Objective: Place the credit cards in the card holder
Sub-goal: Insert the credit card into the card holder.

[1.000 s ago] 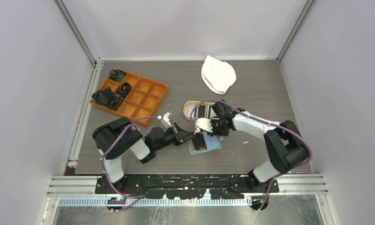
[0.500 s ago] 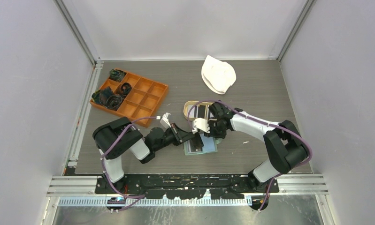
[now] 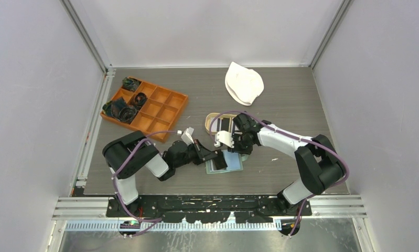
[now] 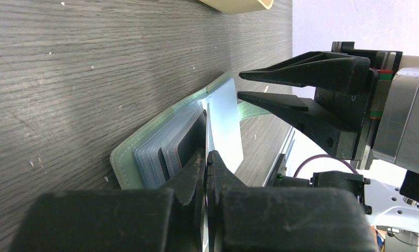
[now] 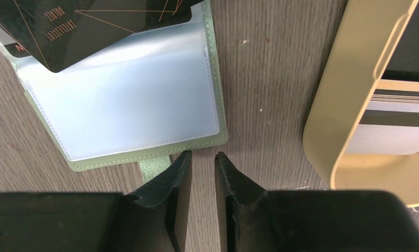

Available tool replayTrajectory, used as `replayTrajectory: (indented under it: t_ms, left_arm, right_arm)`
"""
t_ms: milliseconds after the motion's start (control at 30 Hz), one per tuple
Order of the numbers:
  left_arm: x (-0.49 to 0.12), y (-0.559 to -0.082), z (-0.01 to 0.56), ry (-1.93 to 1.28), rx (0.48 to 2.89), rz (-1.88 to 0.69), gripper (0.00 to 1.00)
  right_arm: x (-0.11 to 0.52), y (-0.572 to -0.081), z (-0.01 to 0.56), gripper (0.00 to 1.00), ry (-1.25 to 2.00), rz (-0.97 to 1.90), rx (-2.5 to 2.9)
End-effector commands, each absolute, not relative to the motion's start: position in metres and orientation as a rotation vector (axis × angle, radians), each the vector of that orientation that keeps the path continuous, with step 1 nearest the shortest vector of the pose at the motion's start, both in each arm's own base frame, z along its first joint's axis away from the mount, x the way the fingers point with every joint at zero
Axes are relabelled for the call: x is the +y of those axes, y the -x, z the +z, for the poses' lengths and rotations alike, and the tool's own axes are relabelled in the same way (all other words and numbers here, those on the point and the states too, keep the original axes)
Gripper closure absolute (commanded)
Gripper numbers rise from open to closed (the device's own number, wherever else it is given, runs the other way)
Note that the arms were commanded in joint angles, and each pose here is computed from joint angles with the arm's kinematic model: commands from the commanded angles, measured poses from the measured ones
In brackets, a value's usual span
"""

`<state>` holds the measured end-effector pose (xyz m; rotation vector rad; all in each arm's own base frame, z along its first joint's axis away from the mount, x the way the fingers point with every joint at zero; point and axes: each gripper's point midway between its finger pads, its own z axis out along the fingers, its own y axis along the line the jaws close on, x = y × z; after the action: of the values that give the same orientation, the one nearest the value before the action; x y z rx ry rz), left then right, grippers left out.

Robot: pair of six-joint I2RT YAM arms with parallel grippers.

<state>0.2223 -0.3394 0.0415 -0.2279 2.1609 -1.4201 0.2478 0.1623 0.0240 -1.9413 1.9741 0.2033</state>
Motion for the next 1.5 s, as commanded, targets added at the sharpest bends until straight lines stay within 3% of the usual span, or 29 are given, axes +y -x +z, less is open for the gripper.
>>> replayTrajectory:
  t_ms: [0,300,1467]
  left_arm:
    - [-0.343,-0.224,0.051,0.179,2.163,-1.398,1.00]
    - [-0.341,-0.219,0.061,0.093,2.241,-1.245,1.00]
    - [-0.356,-0.223,0.046,0.193,2.230,-1.317,1.00]
  right_arm:
    - [0.171,-0.258,0.037,0.71,1.907,0.201,1.951]
    - [0.172,-0.257,0.038,0.71,1.900,0.211,1.953]
    - [0.173,-0.255,0.039,0.70,1.905,0.224,1.956]
